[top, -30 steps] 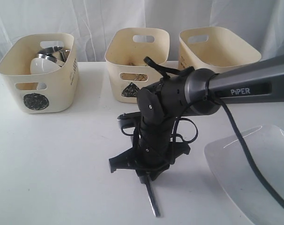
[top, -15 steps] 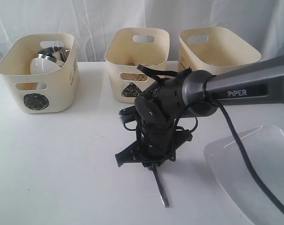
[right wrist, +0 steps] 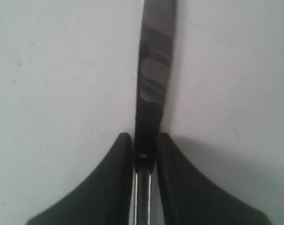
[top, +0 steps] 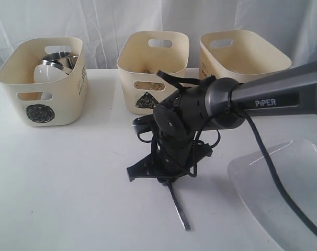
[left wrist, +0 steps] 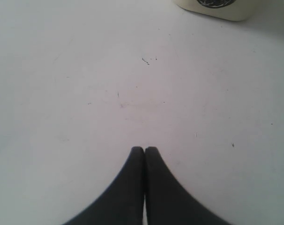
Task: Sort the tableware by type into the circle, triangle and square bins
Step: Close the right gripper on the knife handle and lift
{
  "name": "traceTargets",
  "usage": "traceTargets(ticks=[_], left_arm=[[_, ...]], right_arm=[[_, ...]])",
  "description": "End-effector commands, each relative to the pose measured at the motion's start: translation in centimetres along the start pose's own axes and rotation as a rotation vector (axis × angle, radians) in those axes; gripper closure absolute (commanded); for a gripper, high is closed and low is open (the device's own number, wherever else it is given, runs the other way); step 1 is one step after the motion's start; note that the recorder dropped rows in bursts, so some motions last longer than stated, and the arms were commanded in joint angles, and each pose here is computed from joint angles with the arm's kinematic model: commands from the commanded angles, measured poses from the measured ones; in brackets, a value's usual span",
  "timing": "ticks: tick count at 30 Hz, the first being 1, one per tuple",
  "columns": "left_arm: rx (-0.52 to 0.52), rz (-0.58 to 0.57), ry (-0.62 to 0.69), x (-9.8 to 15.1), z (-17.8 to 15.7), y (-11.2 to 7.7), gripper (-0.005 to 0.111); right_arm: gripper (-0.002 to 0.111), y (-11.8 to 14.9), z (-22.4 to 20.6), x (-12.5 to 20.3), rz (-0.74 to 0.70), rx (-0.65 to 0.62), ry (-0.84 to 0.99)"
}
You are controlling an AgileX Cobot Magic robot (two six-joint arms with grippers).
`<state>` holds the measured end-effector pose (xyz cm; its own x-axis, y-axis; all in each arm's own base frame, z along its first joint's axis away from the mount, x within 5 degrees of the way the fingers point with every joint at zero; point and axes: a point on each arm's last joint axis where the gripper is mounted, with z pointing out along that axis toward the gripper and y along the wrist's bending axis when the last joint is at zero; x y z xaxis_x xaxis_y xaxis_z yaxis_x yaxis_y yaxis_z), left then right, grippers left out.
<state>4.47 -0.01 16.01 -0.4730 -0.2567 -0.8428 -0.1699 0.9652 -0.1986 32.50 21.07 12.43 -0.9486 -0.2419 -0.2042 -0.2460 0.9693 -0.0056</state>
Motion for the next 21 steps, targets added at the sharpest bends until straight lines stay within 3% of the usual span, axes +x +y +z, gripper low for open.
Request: traceTargets(ticks=[1,3,21], left_arm=[[-0.002,-0.011,0.062,0.8,0.1,0.1,0.106],[-0.002,-0.011,0.062,0.8,0.1,0.1,0.106],[-0.002,-0.011,0.062,0.8,0.1,0.1,0.106]], right_arm=[[0.104,-0.1,2.8,1.7,-0.015,-0.003,0.127],[0.108,0.0,2.9,1.9,-0.028,-0.008,0.148],[0.108,-0.3,1.0,0.7,-0.165,0.007,0.097]])
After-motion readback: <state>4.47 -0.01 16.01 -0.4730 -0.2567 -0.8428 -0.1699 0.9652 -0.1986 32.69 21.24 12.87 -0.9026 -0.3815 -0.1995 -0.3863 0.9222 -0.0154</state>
